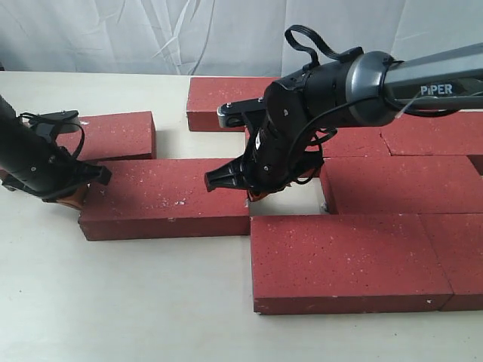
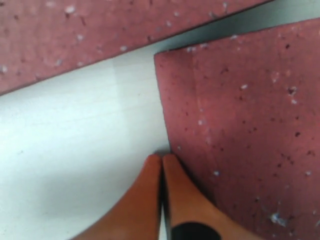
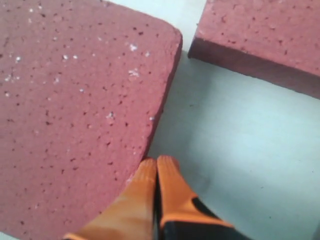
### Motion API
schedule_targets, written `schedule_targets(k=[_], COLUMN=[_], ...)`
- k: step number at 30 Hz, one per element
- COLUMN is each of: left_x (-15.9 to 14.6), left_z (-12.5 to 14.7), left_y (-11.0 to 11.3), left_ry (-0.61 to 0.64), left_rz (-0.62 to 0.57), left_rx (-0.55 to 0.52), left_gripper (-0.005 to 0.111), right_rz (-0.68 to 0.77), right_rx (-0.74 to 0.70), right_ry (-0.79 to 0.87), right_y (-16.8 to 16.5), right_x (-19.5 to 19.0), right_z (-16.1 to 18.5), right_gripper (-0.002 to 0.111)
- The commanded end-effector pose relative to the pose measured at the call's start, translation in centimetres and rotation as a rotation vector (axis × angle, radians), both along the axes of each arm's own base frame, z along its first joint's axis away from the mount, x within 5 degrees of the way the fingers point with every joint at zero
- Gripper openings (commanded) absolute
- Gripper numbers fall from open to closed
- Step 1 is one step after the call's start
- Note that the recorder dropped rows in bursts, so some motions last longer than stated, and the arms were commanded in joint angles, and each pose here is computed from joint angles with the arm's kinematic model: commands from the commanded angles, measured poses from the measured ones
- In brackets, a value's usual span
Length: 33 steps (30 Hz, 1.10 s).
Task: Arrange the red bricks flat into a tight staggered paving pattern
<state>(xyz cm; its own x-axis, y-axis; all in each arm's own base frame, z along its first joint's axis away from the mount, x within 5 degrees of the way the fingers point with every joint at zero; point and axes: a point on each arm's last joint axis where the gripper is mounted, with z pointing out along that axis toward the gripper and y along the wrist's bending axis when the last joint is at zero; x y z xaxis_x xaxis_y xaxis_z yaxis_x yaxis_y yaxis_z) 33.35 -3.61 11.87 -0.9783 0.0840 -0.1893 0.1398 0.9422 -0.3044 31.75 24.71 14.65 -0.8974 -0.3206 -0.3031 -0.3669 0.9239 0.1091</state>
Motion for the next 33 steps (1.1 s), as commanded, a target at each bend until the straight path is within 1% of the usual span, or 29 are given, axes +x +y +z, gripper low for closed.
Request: schedule_targets(k=[1, 11, 17, 25, 33], left_x=[-0.02, 0.06, 0.03, 0.01, -0.04], left_z=[0.13, 0.24, 0.27, 0.28, 0.29], left_y=[-0.03, -0.3, -0.41, -0.43, -0.54], left_ry=[-0.001, 0.003, 0.011, 0.013, 0.018], left_rz=[0.002, 0.038, 0.046, 0.047, 0.042], left_rx=[-0.004, -0.041, -0.055, -0.058, -0.062], left_gripper=[0.0, 0.0, 0.0, 0.0, 0.0], right_rz=[0.005, 0.02, 0.018, 0.017, 0.029], right_rx=[0.005, -0.033, -0.027, 0.013, -0.024], right_ry=[0.0, 0.014, 0.004, -0.05, -0.027], right_y=[-0.06, -0.42, -0.37, -0.02, -0.31], right_x=[0.12, 0.02, 0.11, 0.58, 0.36], right_z=[0.21, 0.11, 0.14, 0.34, 0.22], right_gripper=[-0.001, -0.001, -0.001, -0.001, -0.001])
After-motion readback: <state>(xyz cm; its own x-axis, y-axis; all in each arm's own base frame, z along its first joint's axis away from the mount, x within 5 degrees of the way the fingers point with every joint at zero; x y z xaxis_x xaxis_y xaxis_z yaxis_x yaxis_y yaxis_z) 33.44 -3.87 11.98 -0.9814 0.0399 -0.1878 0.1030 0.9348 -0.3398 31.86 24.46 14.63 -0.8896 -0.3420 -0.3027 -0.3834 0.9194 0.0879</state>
